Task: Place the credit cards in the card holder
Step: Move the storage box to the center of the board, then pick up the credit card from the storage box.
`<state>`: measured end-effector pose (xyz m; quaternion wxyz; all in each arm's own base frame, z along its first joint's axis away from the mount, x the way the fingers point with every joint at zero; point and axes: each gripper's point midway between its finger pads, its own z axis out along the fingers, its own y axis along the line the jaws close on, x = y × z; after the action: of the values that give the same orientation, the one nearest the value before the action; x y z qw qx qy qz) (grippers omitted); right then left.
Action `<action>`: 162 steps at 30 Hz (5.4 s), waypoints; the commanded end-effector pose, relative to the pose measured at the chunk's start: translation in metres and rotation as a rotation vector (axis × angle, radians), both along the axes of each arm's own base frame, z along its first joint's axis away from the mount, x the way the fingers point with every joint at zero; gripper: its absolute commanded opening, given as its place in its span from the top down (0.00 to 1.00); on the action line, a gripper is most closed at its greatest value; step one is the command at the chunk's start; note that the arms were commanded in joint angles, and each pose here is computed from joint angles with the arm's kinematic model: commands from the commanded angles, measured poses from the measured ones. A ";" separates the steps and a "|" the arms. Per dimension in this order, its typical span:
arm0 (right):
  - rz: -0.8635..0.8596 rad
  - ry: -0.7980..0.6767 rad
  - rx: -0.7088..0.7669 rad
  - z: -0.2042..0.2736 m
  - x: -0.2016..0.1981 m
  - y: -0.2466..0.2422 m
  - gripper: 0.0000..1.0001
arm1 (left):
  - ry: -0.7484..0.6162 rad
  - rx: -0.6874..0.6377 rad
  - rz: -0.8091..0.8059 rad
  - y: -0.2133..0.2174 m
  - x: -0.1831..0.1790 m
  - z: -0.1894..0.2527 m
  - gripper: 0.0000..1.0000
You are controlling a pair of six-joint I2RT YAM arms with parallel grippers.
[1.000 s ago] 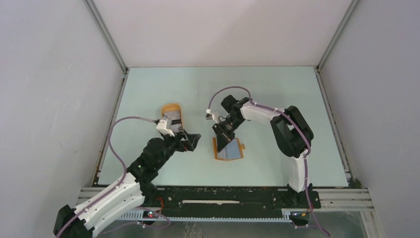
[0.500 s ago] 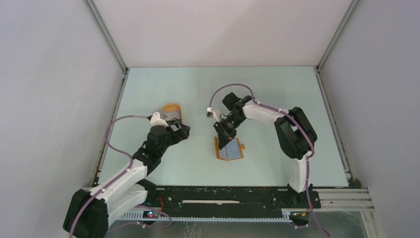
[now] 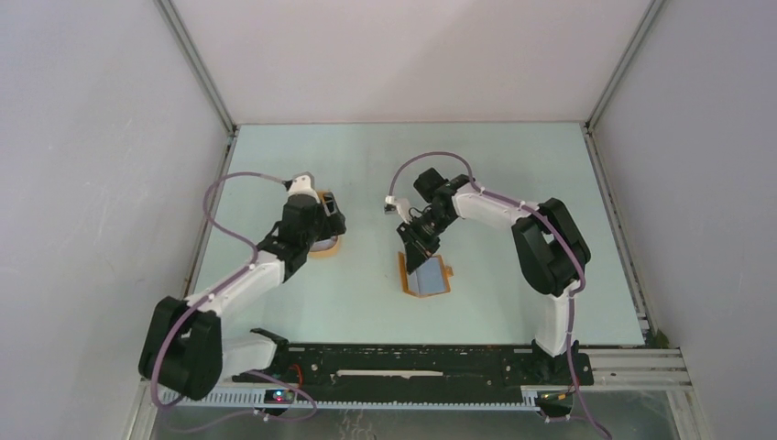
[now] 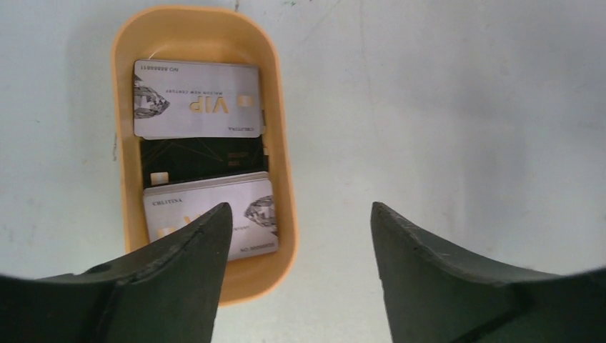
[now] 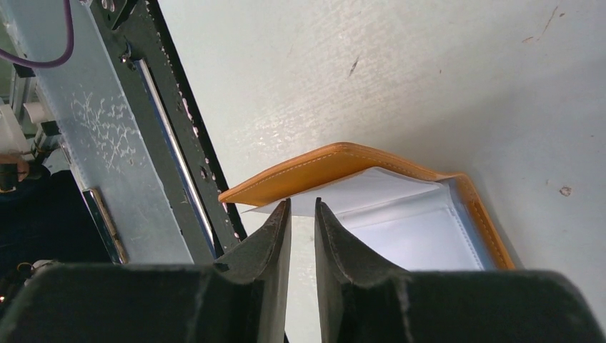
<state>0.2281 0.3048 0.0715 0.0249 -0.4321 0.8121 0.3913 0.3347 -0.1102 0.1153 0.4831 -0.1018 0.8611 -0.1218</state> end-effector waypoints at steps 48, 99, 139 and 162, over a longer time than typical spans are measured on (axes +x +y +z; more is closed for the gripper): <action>-0.072 -0.109 0.157 0.068 0.032 -0.022 0.74 | 0.275 0.194 -0.673 -0.100 -0.072 -0.074 0.92; -0.116 -0.444 -0.114 0.044 0.106 0.125 0.20 | -0.208 -0.049 -0.163 0.022 -0.131 0.118 0.02; -0.046 -0.550 -0.378 -0.050 0.109 0.121 0.19 | -0.241 -0.017 -0.104 0.045 -0.129 0.111 0.01; -0.019 -0.506 -0.351 -0.057 0.101 0.124 0.52 | -0.237 -0.017 -0.107 0.044 -0.128 0.109 0.01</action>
<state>0.3362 0.4256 0.0278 0.1719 -0.4947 0.8438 0.1172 0.2041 -0.0653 0.2252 0.5685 -0.0555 0.8036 -0.1671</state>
